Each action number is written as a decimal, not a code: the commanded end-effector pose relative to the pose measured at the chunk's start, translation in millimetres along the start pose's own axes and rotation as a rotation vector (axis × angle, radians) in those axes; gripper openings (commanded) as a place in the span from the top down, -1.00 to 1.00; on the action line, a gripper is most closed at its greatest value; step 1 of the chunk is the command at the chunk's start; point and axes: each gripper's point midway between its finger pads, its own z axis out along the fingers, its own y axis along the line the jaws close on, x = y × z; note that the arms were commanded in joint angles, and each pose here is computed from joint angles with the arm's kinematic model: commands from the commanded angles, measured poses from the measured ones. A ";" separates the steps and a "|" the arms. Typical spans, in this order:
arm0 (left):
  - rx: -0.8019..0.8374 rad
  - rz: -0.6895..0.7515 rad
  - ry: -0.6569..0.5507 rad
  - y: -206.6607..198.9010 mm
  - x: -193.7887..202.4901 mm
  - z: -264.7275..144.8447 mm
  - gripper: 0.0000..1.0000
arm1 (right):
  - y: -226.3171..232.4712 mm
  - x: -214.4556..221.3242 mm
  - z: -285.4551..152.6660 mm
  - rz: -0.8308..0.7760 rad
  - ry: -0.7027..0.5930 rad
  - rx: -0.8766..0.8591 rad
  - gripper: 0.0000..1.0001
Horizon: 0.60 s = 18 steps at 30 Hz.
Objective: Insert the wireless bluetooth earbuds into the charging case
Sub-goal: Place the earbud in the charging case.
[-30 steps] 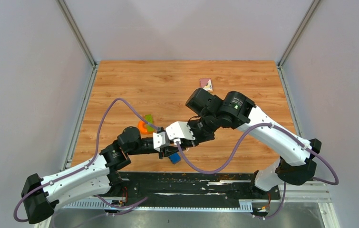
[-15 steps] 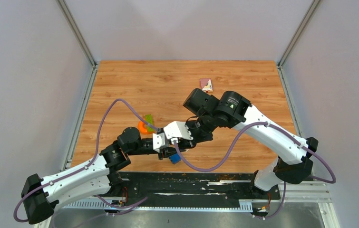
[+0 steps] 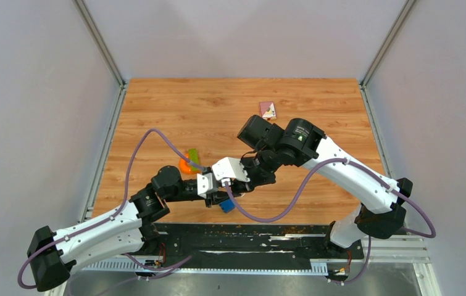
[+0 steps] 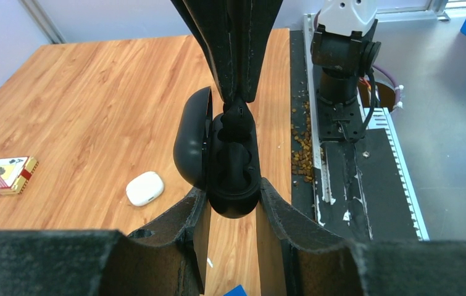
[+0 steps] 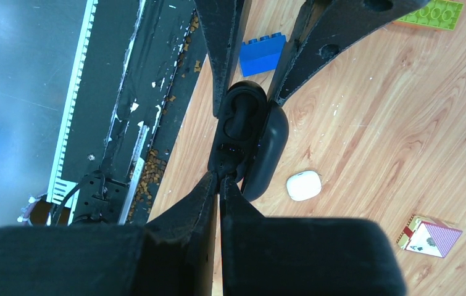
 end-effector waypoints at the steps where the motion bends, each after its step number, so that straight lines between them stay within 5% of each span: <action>1: 0.013 0.034 -0.071 -2.1 -20.1 -0.3 1.00 | 3.5 -9.0 -3.4 -0.005 -0.043 0.004 0.97; 18: 0.020 0.036 -0.081 -4.1 -21.9 -1.4 1.00 | -1.9 -13.8 1.7 0.012 -0.056 0.009 0.92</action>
